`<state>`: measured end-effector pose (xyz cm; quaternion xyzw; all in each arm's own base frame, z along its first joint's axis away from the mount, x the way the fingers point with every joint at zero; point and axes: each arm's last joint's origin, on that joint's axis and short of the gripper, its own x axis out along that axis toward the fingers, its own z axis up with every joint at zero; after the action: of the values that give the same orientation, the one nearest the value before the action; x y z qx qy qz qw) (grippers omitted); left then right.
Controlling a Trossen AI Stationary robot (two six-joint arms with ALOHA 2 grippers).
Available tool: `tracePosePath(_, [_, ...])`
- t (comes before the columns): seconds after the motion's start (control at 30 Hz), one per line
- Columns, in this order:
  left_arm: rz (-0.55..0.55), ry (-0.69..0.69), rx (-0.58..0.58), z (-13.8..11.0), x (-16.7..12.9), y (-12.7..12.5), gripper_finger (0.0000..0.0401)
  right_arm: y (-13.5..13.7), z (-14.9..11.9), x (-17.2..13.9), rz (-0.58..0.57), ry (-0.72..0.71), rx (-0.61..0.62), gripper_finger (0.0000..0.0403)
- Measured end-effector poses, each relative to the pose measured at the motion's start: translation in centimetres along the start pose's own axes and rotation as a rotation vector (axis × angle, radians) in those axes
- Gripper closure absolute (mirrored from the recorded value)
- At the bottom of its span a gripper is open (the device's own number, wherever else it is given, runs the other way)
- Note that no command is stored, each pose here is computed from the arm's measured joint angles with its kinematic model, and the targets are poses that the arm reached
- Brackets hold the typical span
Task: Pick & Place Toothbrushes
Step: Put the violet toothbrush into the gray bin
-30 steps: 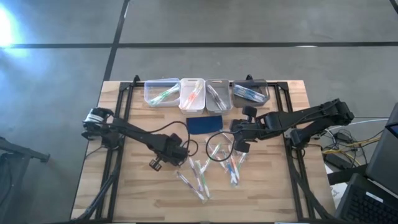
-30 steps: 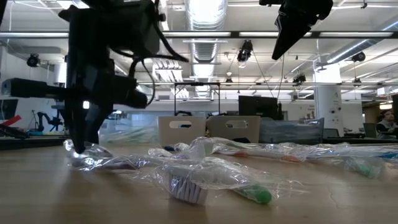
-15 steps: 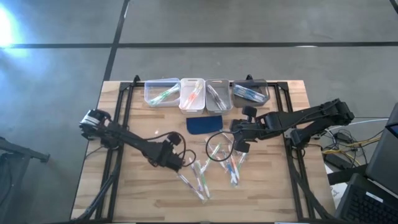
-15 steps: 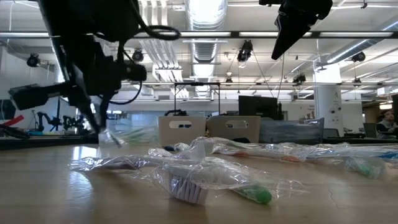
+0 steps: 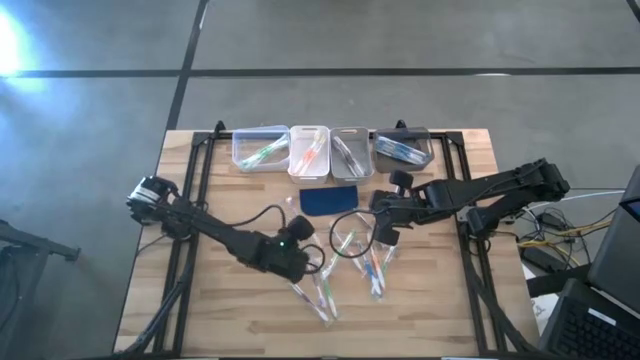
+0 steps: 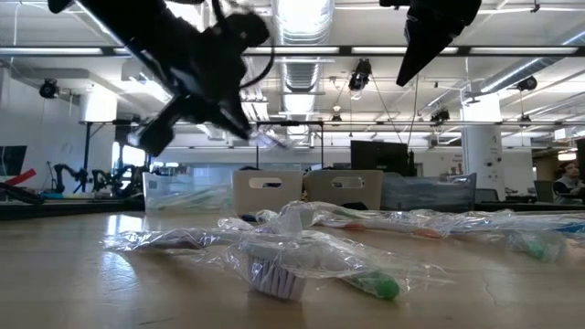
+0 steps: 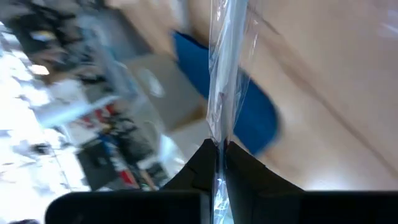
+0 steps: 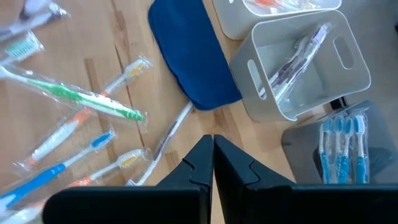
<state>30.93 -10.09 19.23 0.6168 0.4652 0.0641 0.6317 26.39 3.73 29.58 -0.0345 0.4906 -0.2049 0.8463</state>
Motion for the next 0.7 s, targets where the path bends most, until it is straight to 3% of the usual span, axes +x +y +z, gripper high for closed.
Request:
tracePosePath(0.4, [0.31,-0.087,0.022,2.0,-0.4,4.5,0.0378,0.2,0.4,0.0,0.018,-0.04,0.133,0.0394])
tracePosePath(0.57, [0.397,-0.04,0.064,1.8,-0.4,6.0,0.0378,0.2,0.6,0.0,0.039,-0.049,0.215,0.0394])
tracePosePath(0.7, [0.432,0.024,0.109,1.3,0.0,6.6,0.0381,0.6,1.1,-0.1,0.132,-0.074,0.252,0.0388])
